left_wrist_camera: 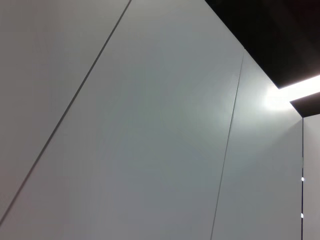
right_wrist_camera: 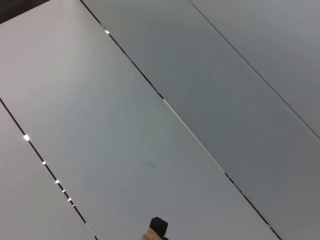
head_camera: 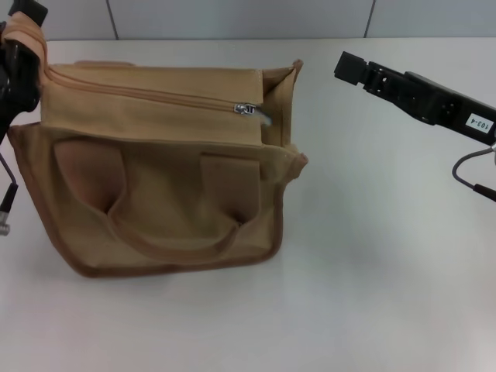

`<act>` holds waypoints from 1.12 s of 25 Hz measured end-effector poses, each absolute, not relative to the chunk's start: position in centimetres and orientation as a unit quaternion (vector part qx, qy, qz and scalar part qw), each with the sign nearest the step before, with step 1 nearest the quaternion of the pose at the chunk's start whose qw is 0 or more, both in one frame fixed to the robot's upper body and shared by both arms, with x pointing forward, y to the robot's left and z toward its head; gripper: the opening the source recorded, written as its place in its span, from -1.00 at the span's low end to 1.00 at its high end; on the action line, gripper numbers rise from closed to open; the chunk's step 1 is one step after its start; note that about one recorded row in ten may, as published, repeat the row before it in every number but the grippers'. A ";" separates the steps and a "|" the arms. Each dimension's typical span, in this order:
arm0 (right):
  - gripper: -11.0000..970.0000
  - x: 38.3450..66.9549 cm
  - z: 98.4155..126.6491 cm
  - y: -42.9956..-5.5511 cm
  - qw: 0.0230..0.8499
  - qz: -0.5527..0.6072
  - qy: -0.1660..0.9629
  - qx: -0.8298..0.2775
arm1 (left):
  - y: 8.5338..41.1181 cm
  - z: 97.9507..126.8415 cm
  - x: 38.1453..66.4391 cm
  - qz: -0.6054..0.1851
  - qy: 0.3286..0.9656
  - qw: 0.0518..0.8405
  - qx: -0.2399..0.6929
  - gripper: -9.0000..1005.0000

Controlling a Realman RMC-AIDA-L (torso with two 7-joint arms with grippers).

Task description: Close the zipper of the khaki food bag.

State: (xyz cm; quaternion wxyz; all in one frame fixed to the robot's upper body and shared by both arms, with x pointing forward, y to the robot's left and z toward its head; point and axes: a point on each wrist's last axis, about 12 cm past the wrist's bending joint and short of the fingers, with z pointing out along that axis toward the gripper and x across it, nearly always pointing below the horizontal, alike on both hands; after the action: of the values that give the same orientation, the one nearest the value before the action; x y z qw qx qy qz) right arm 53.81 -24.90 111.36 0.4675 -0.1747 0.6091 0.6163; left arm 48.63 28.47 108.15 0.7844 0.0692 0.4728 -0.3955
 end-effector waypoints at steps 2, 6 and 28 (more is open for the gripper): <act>-0.64 53.8 111.3 -24.9 0.470 0.613 0.609 -0.180 | 28.5 107.9 48.3 -0.391 0.477 0.785 0.061 -0.69; -0.31 53.4 111.0 -25.0 0.486 0.599 0.606 -0.193 | 28.8 107.4 47.5 -0.367 0.483 0.791 0.082 -0.69; 0.22 48.4 109.5 -25.6 0.588 0.557 0.504 -0.299 | 38.7 105.7 35.0 -0.235 0.594 0.756 0.140 0.63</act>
State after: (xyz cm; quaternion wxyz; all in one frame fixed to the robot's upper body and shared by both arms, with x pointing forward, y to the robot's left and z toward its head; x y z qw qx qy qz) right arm 48.36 -25.64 109.52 0.5882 -0.2995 0.5041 0.5570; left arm 35.05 38.71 105.69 0.7565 0.1404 0.5940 -0.2349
